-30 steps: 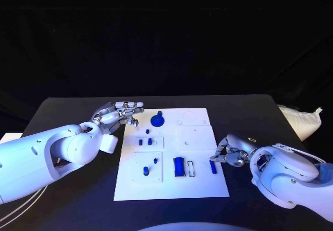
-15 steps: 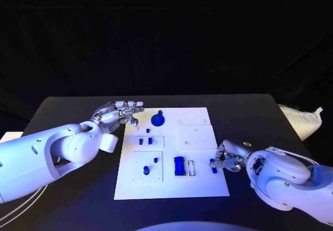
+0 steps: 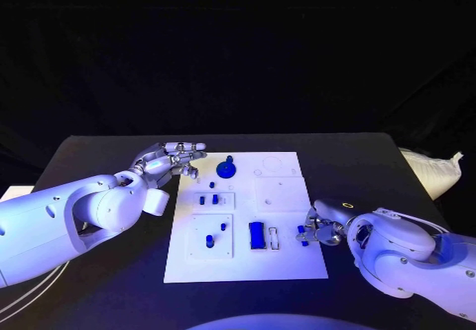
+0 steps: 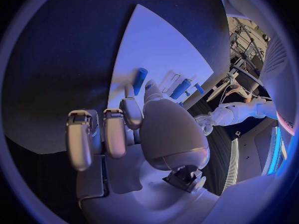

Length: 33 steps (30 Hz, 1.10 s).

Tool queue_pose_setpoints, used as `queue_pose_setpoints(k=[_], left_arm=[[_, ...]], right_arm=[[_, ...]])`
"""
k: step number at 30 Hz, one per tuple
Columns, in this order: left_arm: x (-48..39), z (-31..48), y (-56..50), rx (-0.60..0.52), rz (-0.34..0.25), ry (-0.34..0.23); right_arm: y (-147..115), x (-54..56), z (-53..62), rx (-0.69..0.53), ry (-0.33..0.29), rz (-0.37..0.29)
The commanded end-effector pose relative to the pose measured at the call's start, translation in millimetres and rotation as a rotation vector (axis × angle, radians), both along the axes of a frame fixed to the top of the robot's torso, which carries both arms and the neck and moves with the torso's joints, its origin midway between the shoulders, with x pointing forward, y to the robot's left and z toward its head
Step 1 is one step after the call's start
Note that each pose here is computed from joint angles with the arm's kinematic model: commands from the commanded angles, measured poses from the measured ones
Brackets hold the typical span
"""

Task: Assemble the parts on the task board

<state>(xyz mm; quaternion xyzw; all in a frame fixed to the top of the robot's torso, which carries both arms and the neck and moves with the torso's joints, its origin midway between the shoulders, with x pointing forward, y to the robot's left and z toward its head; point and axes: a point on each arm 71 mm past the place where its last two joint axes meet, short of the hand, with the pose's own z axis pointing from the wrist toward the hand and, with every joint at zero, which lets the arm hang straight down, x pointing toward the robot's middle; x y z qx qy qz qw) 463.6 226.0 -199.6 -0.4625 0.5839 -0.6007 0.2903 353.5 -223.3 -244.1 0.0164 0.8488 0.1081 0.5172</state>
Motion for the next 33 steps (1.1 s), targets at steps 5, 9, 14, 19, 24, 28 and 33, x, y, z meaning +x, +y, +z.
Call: queue_pose_setpoints(k=[5,9,14,19,24,28,33], left_arm=[[-0.8,0.7,-1.8,-0.010,-0.019,-0.006],[-0.9,0.6,-1.8,-0.010,-0.019,-0.005],[-0.9,0.6,-1.3,-0.010,-0.018,-0.006],[-1.0,0.7,-1.6,-0.010,-0.019,-0.006],[-1.0,0.6,-1.5,-0.010,-0.018,-0.006],[-1.0,0.6,-1.4,-0.010,-0.018,-0.005],[-1.1,0.6,-1.0,-0.009,-0.017,-0.005]], right_arm=[[4,0.0,-9.5,-0.165,-0.005,0.038],[8,-1.0,-13.1,-0.217,-0.025,0.075],[12,-2.0,-16.8,-0.255,-0.027,0.104],[14,-2.4,-18.4,-0.266,-0.027,0.115],[15,-2.0,-18.4,-0.258,-0.036,0.110],[15,-1.9,-16.8,-0.230,-0.053,0.095],[17,-3.1,-13.5,-0.137,-0.064,0.055]])
